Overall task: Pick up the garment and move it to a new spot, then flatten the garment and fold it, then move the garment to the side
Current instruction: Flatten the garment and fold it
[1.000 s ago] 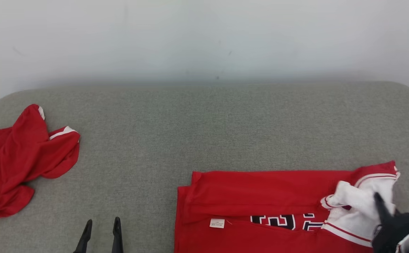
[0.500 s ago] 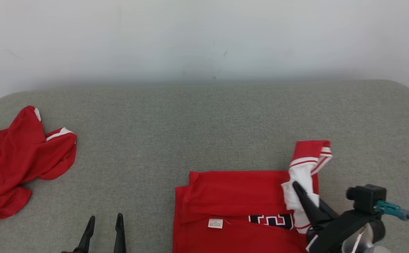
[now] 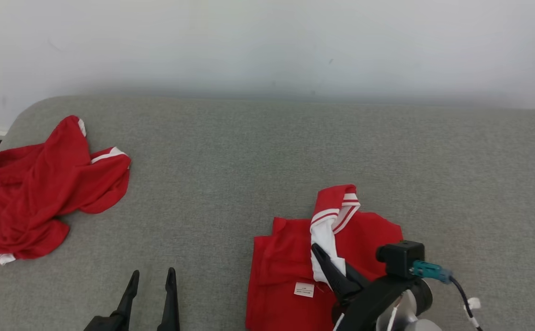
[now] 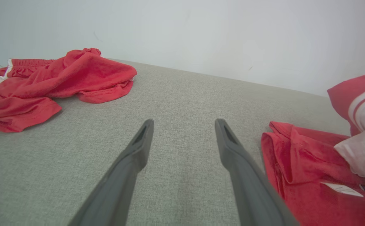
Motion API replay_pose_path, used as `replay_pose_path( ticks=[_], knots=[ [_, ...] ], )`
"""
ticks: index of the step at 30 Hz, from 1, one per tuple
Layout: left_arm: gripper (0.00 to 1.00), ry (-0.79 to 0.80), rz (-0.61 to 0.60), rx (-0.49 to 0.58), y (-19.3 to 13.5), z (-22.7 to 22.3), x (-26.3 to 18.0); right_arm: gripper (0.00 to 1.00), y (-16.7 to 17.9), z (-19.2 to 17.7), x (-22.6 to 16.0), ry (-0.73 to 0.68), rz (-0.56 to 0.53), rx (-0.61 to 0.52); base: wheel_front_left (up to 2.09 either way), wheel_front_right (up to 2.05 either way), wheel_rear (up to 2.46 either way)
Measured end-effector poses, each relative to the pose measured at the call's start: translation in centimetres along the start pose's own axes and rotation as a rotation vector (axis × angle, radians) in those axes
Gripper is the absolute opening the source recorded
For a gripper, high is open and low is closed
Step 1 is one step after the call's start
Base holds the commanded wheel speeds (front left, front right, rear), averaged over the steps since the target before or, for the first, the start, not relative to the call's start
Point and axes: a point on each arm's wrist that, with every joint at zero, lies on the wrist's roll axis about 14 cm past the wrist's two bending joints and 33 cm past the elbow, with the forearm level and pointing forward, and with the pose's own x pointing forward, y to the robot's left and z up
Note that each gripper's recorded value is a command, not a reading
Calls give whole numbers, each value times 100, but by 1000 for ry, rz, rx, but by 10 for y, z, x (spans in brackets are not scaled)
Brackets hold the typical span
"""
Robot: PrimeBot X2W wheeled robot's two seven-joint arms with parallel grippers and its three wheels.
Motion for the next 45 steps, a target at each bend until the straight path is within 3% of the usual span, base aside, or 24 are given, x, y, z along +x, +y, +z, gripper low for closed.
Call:
replay_pose_path(
  ticks=[12, 13, 14, 17, 19, 22, 31, 36, 45],
  knots=[
    [100, 5, 50, -2, 15, -1, -5, 0, 10, -52, 28, 134, 22, -23, 0, 0, 0],
    [100, 4, 51, -2, 15, -1, -5, 33, 10, -54, 29, 137, 21, -23, 0, 0, 0],
    [100, 5, 53, -2, 15, -1, -5, 100, 11, -55, 29, 134, 25, -28, 0, 0, 0],
    [100, 1, 59, -1, 17, 0, -6, 100, 23, -45, 34, 79, 65, -63, 0, 0, 0],
    [100, -14, 87, 1, 25, 5, -3, 100, -11, 22, 25, -176, 13, -148, 0, 0, 0],
    [100, -17, 87, 6, 27, 6, -4, 100, -53, 58, 3, -288, -93, -195, 0, 0, 0],
    [100, -28, 78, 17, 25, 9, -3, 100, -109, 68, -46, -358, -295, -239, 0, 0, 0],
    [100, -35, 57, 42, 19, 12, -2, 100, -107, 76, -64, -427, -348, -235, 0, 0, 0],
    [100, -49, 14, 75, 6, 16, -1, 100, -106, 54, -95, -408, -441, -264, 0, 0, 0]
  ],
)
